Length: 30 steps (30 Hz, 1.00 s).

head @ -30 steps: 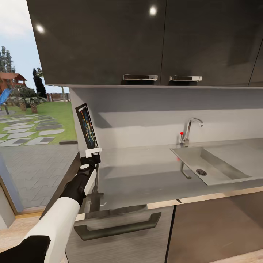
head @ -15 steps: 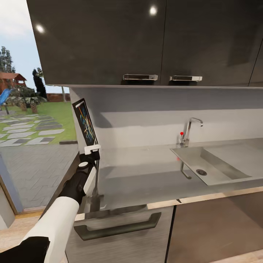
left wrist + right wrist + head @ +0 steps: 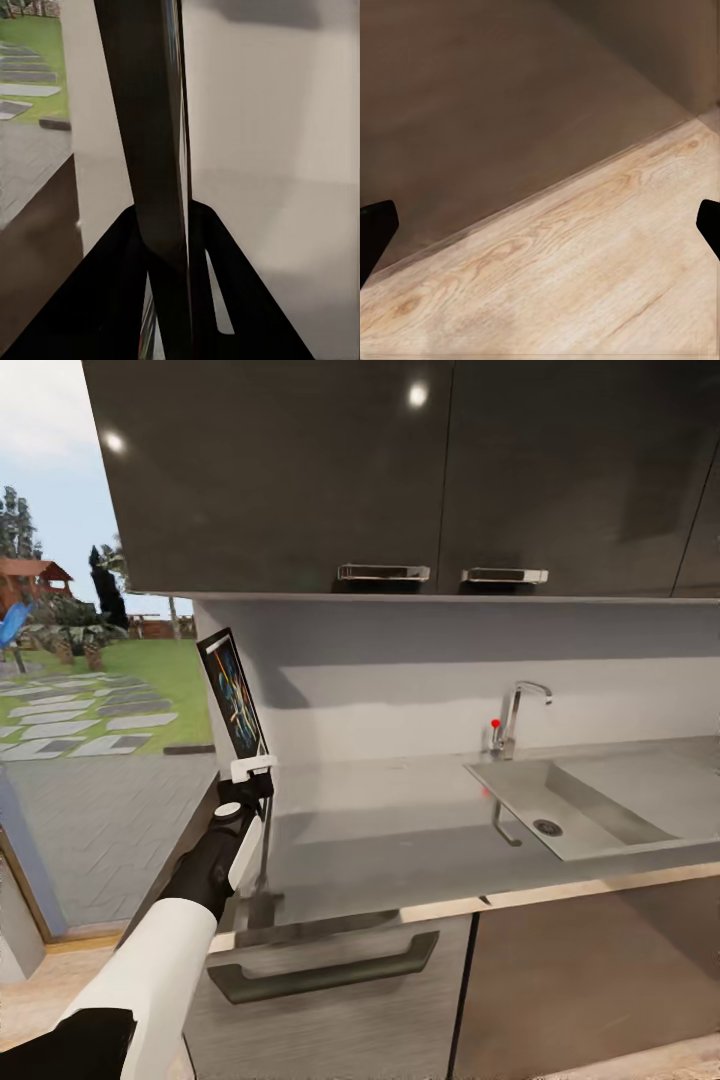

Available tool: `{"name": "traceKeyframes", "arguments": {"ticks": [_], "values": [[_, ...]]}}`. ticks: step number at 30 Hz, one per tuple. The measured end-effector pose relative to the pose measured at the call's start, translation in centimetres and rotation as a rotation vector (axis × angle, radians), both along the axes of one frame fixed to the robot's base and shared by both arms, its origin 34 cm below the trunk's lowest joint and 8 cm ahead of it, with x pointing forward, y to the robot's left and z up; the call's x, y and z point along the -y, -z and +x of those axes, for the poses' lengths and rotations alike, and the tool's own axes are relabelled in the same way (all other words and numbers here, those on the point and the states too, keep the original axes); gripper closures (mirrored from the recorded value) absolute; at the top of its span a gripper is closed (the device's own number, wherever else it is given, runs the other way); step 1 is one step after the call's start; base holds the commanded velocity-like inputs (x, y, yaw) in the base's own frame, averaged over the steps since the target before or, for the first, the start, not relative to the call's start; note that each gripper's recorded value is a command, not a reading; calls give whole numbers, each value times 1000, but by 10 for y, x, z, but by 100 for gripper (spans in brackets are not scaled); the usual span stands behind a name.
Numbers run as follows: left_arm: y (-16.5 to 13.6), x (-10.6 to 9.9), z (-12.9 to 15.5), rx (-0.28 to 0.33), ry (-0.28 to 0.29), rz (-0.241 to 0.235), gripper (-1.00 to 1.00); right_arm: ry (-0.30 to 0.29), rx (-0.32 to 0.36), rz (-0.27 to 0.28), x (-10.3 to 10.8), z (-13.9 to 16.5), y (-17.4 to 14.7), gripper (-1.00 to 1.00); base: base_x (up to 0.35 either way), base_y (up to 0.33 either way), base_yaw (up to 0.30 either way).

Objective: Pick up the poster from the kitchen countertop and hang it on one of the wall nails in the kitchen.

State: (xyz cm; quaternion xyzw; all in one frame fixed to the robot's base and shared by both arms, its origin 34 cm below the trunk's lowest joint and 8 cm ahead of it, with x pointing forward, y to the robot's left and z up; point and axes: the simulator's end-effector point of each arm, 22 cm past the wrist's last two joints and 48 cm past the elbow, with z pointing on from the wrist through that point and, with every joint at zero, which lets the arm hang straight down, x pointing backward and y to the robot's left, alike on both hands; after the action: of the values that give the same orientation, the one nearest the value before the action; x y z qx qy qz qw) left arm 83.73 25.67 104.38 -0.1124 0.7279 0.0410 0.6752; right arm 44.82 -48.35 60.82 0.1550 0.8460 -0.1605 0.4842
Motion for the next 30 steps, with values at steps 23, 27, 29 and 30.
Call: {"name": "traceKeyframes", "arguments": {"ticks": [23,27,29,30], "values": [[-3,0,0,7,0,1,100,0,0,0,0,0,0,-100,-311,0,0],[-2,0,0,6,0,0,100,0,0,0,0,0,0,-100,-338,0,0],[-2,0,0,5,0,0,100,0,0,0,0,0,0,-100,-338,0,0],[-2,0,0,6,0,-1,100,0,0,0,0,0,0,-100,-338,0,0]]}}
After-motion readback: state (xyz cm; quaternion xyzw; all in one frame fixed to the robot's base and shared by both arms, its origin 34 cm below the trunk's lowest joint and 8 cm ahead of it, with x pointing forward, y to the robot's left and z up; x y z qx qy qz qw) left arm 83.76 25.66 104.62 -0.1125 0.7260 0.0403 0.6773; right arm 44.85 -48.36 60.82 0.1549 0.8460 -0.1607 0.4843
